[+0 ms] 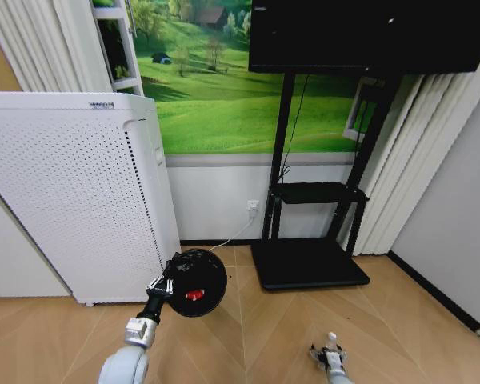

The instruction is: Pick up the trash bin and place the garbage on the floor into it.

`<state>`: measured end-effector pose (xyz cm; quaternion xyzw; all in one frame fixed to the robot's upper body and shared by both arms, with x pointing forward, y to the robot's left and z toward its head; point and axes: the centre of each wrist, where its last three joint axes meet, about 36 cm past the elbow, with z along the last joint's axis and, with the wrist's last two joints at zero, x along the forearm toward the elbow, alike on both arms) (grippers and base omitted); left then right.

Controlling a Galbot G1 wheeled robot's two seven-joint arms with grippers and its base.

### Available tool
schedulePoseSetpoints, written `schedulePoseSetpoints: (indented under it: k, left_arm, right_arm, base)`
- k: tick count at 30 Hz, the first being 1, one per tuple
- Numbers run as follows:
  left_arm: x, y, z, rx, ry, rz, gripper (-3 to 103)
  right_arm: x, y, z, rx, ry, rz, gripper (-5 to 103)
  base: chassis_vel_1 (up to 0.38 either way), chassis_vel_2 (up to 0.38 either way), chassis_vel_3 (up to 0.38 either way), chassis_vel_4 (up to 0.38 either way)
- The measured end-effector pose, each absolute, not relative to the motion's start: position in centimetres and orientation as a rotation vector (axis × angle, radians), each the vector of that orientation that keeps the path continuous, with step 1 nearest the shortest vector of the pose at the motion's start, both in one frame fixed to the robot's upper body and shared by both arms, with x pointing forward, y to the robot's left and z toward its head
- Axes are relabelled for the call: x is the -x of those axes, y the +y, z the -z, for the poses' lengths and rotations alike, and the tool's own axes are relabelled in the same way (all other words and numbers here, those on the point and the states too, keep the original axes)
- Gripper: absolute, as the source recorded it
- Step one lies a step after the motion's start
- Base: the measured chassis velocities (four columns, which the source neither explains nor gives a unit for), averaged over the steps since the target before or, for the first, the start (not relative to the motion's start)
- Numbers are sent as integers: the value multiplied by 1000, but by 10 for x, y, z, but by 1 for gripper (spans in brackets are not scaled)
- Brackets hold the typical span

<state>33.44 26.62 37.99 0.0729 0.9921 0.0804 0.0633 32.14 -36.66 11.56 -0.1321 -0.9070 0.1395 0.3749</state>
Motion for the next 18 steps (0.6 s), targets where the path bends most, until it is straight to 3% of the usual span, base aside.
schedulePoseSetpoints:
  k: [5, 8, 11, 15, 18]
  left_arm:
    - [-334, 266, -380, -222, 2998, -244, 6]
    - [-334, 266, -379, -222, 2999, -246, 6]
    - [-334, 267, -378, -224, 2999, -248, 6]
    - [-335, 267, -378, -225, 2998, -250, 6]
    - [-335, 267, -378, -226, 2998, -251, 6]
  right_arm:
    - [-321, -368, -112, 362, -2300, -371, 103]
    - [-319, -370, -111, 362, -2291, -385, 96]
    - [-319, -370, -111, 356, -2298, -392, 81]
    - [-319, -369, -111, 354, -2306, -390, 70]
    - [-318, -367, -110, 350, -2312, -391, 54]
  base:
    - [0, 0, 0, 0]
    - [0, 0, 0, 0]
    - [0, 0, 0, 0]
    - [0, 0, 0, 0]
    - [0, 0, 0, 0]
